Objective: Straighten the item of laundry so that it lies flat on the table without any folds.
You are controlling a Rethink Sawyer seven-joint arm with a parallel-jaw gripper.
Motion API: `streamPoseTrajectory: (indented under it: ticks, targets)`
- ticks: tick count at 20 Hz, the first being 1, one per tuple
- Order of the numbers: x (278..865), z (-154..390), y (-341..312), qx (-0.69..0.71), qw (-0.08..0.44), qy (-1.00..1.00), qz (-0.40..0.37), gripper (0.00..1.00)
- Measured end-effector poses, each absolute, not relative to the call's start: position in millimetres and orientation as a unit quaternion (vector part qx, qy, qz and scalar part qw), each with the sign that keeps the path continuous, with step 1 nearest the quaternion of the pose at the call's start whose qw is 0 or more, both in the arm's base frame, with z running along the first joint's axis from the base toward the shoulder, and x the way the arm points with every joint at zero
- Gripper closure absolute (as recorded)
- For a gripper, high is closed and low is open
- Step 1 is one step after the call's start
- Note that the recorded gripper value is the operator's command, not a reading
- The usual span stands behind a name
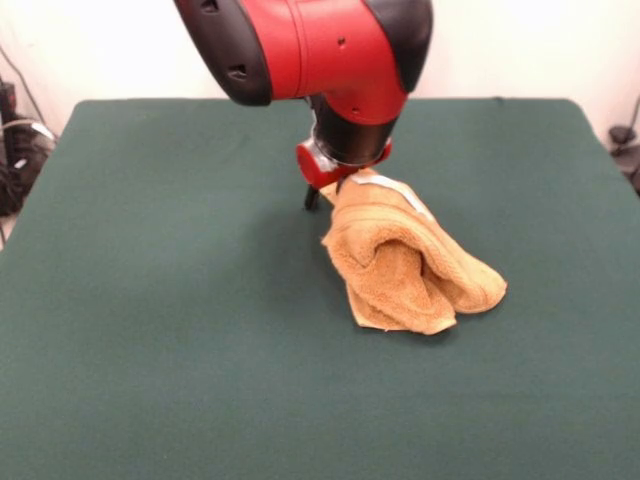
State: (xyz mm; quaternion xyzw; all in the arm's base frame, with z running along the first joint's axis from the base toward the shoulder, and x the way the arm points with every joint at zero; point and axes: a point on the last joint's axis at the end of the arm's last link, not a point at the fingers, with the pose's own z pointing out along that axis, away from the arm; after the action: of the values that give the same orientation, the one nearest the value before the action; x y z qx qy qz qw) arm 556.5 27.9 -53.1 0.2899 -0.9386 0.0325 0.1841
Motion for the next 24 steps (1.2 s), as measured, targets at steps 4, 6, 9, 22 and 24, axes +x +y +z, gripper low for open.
streamPoseTrajectory:
  ticks: [4,6,9,22,24]
  targets:
    - [558.3,-53.0,26.6,0.289,0.182,-0.939,0.034,1.0]
    - [559.8,-53.1,24.5,0.286,0.182,-0.94,0.033,1.0]
    - [559.8,-53.1,24.4,0.286,0.182,-0.94,0.033,1.0]
    - [559.8,-52.6,24.6,0.287,0.181,-0.94,0.034,1.0]
    - [559.4,-52.2,24.4,0.288,0.181,-0.94,0.034,1.0]
